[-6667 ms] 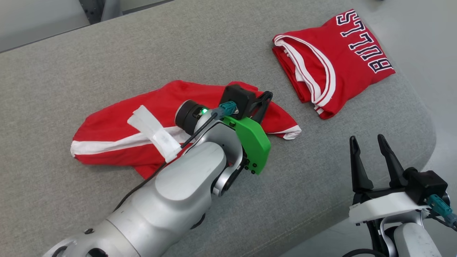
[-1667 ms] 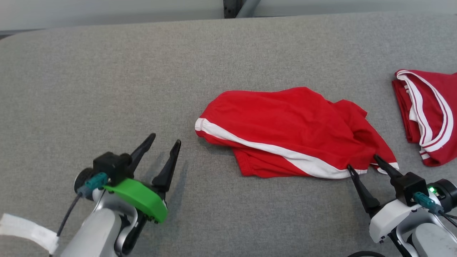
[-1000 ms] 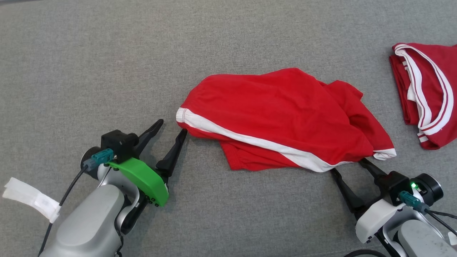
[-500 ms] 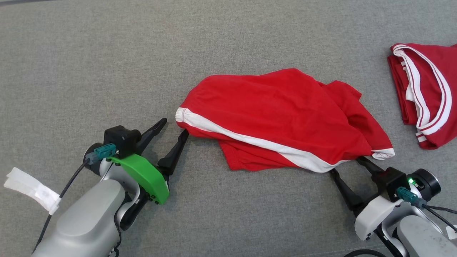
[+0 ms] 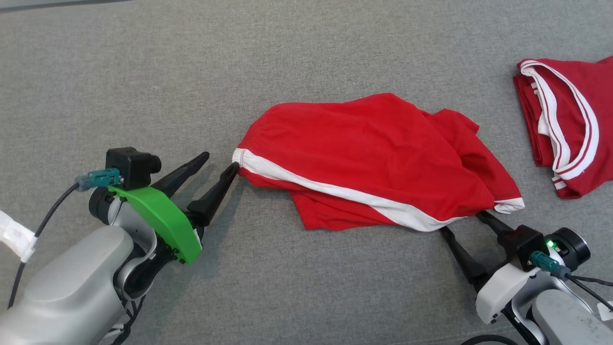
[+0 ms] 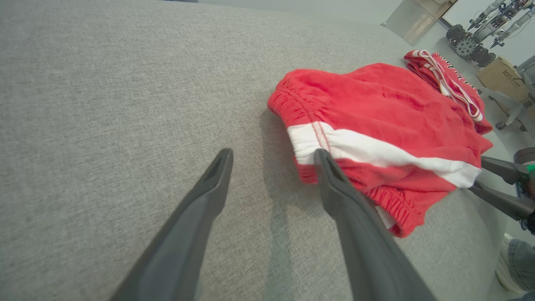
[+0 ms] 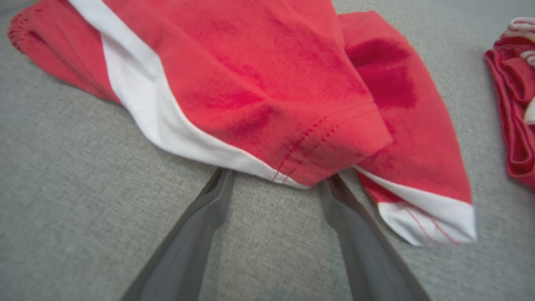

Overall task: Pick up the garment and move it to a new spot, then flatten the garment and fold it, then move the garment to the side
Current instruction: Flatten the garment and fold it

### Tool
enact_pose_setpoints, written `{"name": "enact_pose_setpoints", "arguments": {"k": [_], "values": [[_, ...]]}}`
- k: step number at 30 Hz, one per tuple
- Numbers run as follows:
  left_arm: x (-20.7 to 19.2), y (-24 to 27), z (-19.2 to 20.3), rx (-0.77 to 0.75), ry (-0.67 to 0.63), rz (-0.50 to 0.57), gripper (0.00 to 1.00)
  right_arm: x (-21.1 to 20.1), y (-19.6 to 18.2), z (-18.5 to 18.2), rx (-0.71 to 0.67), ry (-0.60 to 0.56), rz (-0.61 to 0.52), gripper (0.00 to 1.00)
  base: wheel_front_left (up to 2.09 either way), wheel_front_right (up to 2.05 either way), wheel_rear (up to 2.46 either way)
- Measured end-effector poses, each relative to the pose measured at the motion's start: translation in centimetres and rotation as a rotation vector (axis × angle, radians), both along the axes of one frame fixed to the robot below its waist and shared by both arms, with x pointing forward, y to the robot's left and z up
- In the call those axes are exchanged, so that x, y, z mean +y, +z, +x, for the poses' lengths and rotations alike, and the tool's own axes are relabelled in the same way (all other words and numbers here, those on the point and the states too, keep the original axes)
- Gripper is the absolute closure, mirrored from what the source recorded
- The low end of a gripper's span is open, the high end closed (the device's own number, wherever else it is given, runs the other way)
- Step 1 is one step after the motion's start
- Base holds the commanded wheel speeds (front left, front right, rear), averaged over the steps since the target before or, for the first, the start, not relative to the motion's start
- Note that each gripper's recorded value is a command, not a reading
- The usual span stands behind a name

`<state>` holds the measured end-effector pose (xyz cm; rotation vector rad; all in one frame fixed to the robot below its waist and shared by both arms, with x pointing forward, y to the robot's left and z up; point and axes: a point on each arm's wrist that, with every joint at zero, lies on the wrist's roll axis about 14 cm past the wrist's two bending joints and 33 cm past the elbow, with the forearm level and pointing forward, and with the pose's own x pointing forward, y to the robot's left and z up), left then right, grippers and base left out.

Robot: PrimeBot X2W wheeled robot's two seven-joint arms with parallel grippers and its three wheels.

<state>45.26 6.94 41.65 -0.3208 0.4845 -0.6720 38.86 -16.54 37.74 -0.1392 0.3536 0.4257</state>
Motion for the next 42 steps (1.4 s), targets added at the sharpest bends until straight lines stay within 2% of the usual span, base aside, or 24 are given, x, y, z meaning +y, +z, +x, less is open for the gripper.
{"name": "enact_pose_setpoints", "arguments": {"k": [14,16,17,20,21,22,23,24,29,33,35,37,38,39,42], "values": [[-3.2,-1.0,-0.7,0.119,-0.096,-0.028,0.0,-0.5,-0.1,-0.2,0.004,-0.022,0.0,0.0,0.0,0.0,0.0],[-3.3,-1.1,-0.8,0.124,-0.109,-0.02,0.28,-0.6,-0.1,-0.3,0.003,-0.026,0.002,0.0,0.0,0.0,0.0],[-3.3,-1.2,-0.7,0.124,-0.111,-0.016,0.45,-0.6,-0.1,-0.3,0.004,-0.028,0.002,0.0,0.0,0.0,0.0],[-3.2,-1.3,-0.6,0.121,-0.108,-0.016,0.58,-0.7,-0.2,-0.3,0.006,-0.033,0.003,0.0,0.0,0.0,0.0],[-3.2,-1.3,-0.6,0.119,-0.109,-0.016,0.73,-0.7,-0.2,-0.3,0.006,-0.033,0.004,0.0,0.0,0.0,0.0],[-3.2,-1.3,-0.6,0.118,-0.109,-0.017,0.95,-0.7,-0.2,-0.3,0.006,-0.034,0.004,0.0,0.0,0.0,0.0],[-3.3,-1.3,-0.7,0.118,-0.114,-0.016,1.0,-0.6,-0.2,-0.3,0.007,-0.031,0.006,0.52,0.0,0.0,0.0],[-3.4,-1.2,-0.9,0.12,-0.118,-0.019,1.0,-0.3,-0.2,-0.4,0.011,-0.028,0.019,1.0,0.0,0.0,0.0],[-3.9,-0.6,-1.3,0.117,-0.125,-0.047,1.0,0.6,0.8,-0.1,0.006,-0.032,0.101,1.0,0.0,0.0,0.0],[-3.7,2.3,-0.2,0.093,-0.078,-0.148,1.0,0.9,4.8,1.5,-0.042,-0.073,0.26,1.0,0.0,0.0,0.0],[-3.5,4.8,0.6,0.059,-0.075,-0.197,1.0,0.9,8.0,2.2,-0.064,-0.077,0.361,1.0,0.0,0.0,0.0],[-3.1,7.9,2.0,0.009,-0.073,-0.243,1.0,-0.8,12.0,3.1,-0.117,-0.088,0.413,1.0,0.0,0.0,0.0],[-2.9,10.6,2.6,-0.028,-0.095,-0.265,1.0,-2.4,16.6,3.6,-0.174,-0.088,0.486,1.0,0.0,0.0,0.0],[-3.0,11.8,2.7,-0.038,-0.114,-0.272,1.0,-2.8,18.9,3.6,-0.203,-0.081,0.527,1.0,0.0,0.0,0.0],[-3.4,14.9,2.9,-0.075,-0.173,-0.281,1.0,-4.6,24.2,3.5,-0.278,-0.057,0.549,1.0,0.0,0.0,0.0]]}}
